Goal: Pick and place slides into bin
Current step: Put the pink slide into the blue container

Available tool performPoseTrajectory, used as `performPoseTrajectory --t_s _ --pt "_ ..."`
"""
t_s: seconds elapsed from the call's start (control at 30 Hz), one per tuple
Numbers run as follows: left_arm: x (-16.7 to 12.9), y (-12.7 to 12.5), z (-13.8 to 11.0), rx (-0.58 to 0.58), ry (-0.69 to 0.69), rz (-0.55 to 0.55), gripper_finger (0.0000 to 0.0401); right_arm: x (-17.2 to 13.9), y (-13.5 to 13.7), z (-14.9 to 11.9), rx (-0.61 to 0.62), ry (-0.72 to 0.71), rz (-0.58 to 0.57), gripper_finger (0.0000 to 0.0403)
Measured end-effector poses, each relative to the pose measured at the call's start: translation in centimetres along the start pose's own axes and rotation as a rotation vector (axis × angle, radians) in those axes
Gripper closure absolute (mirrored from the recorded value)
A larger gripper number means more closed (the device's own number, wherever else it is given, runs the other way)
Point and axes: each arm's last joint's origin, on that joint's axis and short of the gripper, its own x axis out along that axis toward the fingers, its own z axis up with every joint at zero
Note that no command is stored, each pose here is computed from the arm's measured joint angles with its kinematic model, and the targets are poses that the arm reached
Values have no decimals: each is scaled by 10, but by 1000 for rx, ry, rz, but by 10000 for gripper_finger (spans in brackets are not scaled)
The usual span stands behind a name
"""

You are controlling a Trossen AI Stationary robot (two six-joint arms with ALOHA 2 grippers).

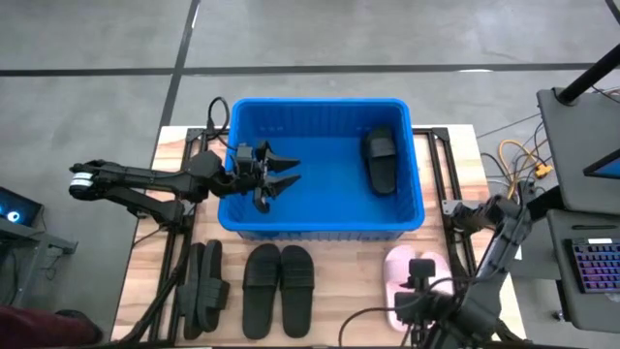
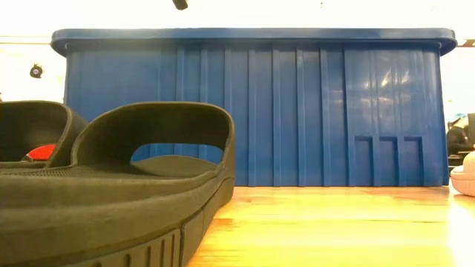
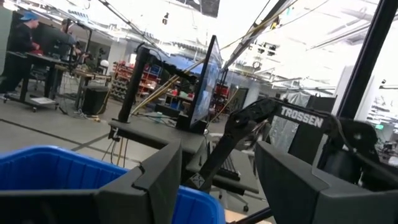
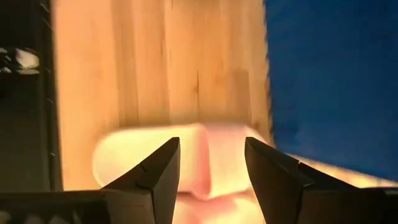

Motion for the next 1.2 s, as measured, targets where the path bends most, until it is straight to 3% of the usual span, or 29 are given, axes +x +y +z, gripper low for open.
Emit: performPoseTrajectory --t_s 0.17,0.47,0.7,1.07,1.2 --pt "0 0 -1 1 8 1 212 31 14 -17 24 67 -58 232" --pt "0 0 -1 2 11 2 212 81 26 -39 4 103 -44 232" --pt "0 1 -4 5 36 10 212 115 15 -64 68 168 -178 239" --pt "0 1 -4 5 36 10 212 140 4 -83 18 195 -255 267" --pt "0 1 -4 4 36 10 212 140 4 -82 18 196 -255 312"
